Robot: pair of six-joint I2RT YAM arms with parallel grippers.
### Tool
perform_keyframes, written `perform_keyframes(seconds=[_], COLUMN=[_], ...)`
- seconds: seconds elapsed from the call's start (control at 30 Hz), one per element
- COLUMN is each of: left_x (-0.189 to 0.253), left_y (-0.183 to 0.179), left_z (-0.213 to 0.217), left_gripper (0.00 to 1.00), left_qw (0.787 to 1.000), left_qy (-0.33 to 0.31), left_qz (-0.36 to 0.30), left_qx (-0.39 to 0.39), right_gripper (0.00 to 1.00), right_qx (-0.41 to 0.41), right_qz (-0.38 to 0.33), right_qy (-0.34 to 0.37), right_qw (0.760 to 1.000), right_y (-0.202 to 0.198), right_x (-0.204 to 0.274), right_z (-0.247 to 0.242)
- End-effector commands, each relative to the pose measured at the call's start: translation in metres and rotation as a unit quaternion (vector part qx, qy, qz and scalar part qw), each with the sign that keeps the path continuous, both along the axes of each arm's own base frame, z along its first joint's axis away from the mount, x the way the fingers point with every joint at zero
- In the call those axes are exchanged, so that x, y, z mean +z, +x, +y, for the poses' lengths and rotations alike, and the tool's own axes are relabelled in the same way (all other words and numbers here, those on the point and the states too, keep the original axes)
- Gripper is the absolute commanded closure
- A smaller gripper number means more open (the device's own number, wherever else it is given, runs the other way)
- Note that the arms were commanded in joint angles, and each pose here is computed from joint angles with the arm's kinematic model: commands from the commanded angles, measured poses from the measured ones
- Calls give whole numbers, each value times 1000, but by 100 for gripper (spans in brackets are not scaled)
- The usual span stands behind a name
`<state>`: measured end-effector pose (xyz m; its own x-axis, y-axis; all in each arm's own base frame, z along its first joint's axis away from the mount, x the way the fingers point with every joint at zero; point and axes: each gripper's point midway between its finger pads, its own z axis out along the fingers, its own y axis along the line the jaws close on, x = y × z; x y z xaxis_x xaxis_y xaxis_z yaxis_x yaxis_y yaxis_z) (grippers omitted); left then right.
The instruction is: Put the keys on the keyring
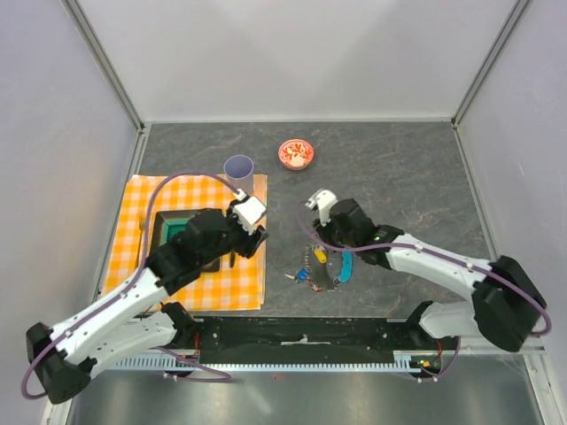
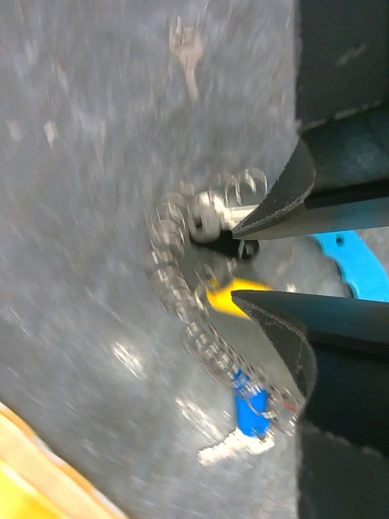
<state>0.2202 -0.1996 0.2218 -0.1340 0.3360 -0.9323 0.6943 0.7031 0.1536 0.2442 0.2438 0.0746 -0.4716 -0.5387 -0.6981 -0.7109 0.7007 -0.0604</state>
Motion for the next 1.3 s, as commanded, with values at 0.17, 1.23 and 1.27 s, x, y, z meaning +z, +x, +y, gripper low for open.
perform_keyframes(seconds=[0.17,1.23,1.27], left_x=[-57,-179,-183], left_y=[-12,5,6], left_z=[-70,-149,-148], left_gripper=[38,69,69], left_qw=[975,875,873], left_qy=[68,282,288], left_qz=[156,327,328], left_qx=[-144,-218,-217], right_gripper=[47,19,19], right_qx=[-204,-357,-355], right_qz=[-138,-233,-232], right_qy=[180,194,193], right_qw=[952,884,885], right_y=[50,34,34], right_x=[90,85,85], right_z=[-64,-145,-145])
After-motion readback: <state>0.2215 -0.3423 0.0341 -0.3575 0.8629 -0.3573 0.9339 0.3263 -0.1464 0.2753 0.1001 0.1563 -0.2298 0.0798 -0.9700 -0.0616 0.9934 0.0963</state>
